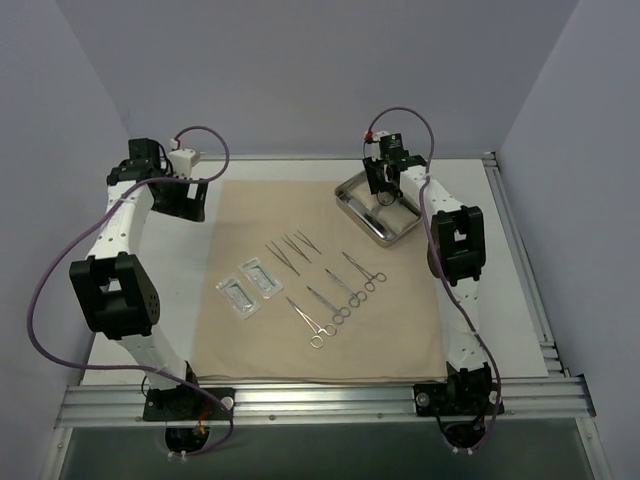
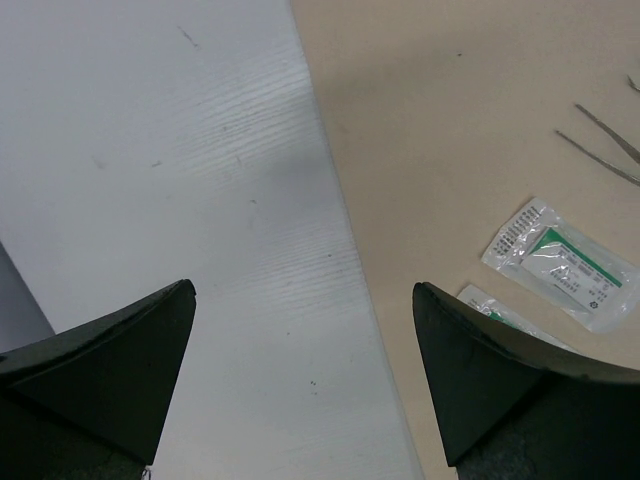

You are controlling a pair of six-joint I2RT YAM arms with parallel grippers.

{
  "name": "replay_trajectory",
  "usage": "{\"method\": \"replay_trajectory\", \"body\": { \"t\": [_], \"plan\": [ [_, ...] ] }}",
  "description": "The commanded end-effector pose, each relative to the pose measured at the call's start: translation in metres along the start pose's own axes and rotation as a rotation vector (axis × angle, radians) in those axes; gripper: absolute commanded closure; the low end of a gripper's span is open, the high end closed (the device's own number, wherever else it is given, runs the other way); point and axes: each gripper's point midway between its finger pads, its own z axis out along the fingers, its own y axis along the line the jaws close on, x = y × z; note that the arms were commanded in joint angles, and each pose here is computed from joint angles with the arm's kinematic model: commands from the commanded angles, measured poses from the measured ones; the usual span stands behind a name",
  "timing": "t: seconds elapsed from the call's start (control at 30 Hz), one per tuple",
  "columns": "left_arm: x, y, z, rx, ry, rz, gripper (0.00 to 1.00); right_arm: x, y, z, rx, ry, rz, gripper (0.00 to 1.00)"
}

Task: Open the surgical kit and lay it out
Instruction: Pick up the medical item from the container.

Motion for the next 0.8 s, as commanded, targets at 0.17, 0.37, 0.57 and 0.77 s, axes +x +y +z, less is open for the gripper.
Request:
{"method": "replay_trajectory", "body": {
  "t": [0.17,0.37,0.57,0.77],
  "plan": [
    [-0.015,-0.078,0.024,0.148,0.021,0.185,0.07,0.002,-0.003,0.023,0.010,-0.006,-0.028,0.61],
    [-0.014,-0.108,0.037,0.201,0.053,0.226,0.10,0.013,-0.004,0.030,-0.008,0.017,-0.031,0.75],
    [-0.018,-0.118,0.035,0.216,0.050,0.245,0.09,0.001,-0.007,0.012,-0.005,-0.013,-0.048,1.00],
    [-0.027,-0.120,0.027,0.224,0.029,0.234,0.10,-0.038,-0.013,-0.029,0.016,-0.112,-0.039,1.00]
  ]
}}
